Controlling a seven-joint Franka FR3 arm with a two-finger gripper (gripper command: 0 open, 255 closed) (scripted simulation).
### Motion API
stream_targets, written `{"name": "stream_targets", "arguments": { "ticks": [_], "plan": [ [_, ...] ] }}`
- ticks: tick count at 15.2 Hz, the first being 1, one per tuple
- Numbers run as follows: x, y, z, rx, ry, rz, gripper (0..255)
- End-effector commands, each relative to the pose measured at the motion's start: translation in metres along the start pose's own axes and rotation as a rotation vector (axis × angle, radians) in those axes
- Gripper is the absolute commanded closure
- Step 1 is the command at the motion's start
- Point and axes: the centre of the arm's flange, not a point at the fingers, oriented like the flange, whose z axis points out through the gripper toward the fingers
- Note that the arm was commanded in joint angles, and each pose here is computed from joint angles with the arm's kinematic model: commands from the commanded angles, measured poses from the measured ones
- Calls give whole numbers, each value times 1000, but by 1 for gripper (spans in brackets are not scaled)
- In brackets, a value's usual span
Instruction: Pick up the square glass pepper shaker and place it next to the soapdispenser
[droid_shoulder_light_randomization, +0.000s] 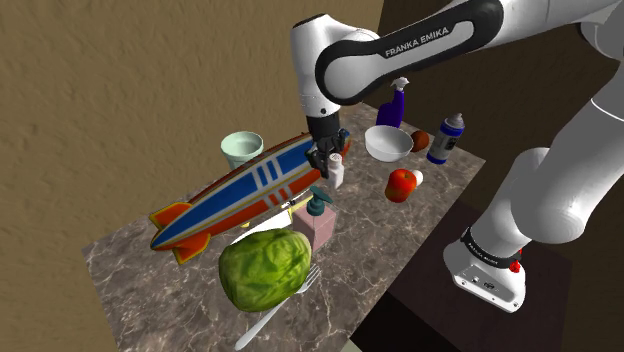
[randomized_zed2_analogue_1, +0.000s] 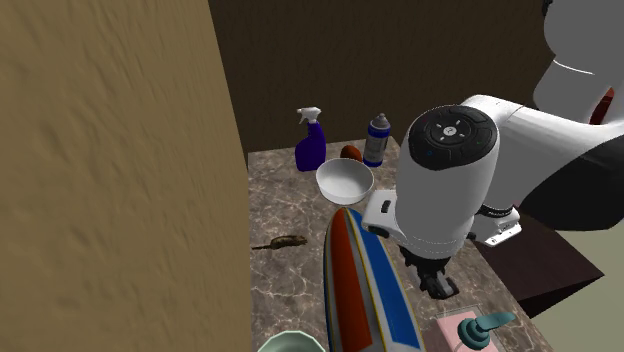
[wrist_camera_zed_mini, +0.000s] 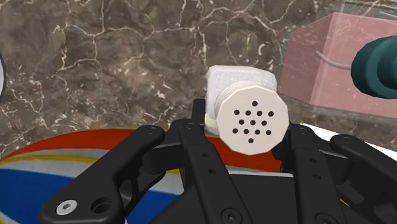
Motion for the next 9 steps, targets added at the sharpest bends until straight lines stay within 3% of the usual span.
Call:
{"name": "stream_targets", "arguments": {
  "ticks": [1, 9],
  "plan": [
    [3, 0, 10, 0, 1, 0, 255],
    [14, -1, 51, 0, 1, 0, 255]
  ]
}}
